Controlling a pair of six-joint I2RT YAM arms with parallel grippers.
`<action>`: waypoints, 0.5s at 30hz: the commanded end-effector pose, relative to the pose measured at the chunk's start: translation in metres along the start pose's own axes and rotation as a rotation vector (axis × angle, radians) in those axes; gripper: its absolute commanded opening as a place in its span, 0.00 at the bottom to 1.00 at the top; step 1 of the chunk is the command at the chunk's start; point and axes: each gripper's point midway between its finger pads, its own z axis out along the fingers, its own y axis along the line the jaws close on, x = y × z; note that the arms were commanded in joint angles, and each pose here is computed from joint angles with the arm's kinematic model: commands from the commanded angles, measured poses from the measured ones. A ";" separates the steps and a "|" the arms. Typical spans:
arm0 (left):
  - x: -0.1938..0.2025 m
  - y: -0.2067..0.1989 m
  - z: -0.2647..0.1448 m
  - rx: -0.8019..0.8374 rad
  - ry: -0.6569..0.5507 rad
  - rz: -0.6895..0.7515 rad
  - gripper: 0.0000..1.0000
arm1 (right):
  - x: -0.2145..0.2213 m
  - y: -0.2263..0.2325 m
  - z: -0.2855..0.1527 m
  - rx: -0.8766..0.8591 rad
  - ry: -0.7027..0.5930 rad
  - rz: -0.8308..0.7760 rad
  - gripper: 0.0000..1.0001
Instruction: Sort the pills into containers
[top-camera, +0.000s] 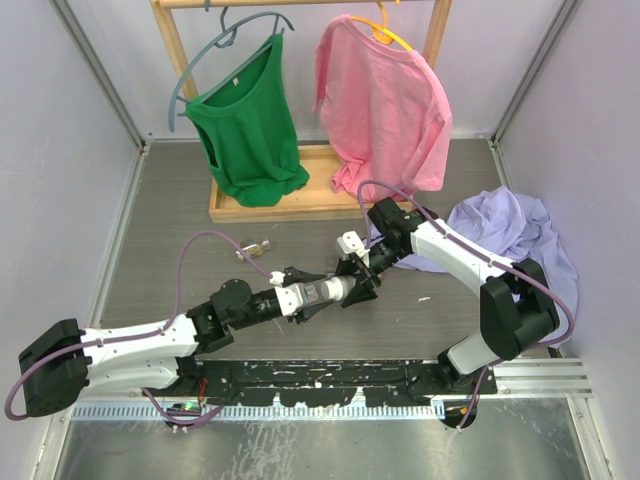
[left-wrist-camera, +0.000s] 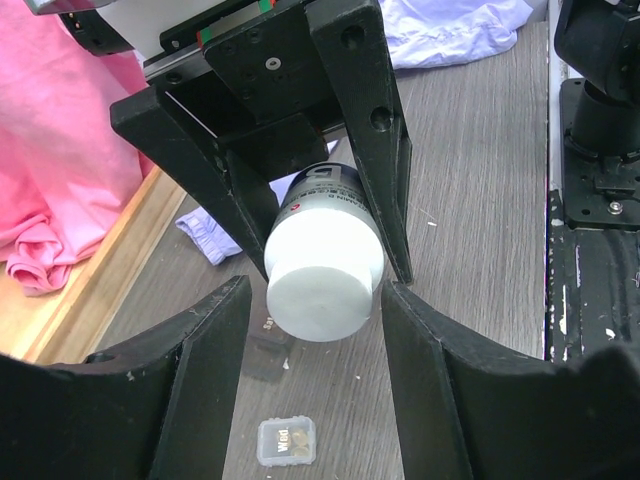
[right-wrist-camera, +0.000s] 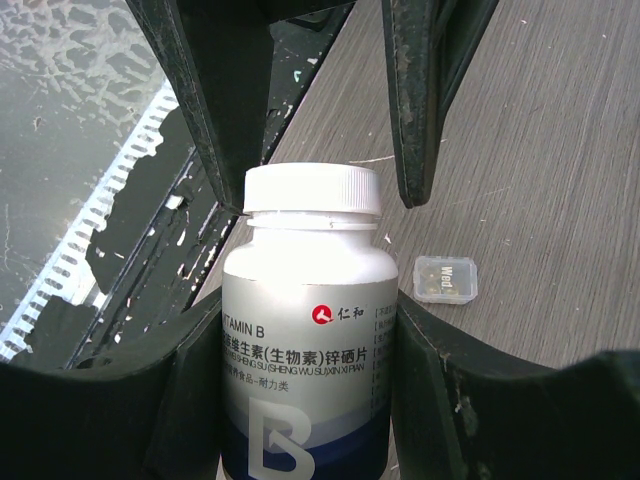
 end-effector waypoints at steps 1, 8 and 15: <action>-0.033 0.009 0.007 -0.017 -0.095 0.002 0.57 | -0.008 0.002 0.001 -0.009 -0.024 -0.014 0.01; -0.033 0.007 0.009 -0.004 -0.093 -0.010 0.55 | -0.008 0.002 0.001 -0.009 -0.024 -0.014 0.01; -0.040 0.001 0.007 0.015 -0.116 -0.088 0.38 | -0.008 0.002 0.000 -0.008 -0.023 -0.016 0.01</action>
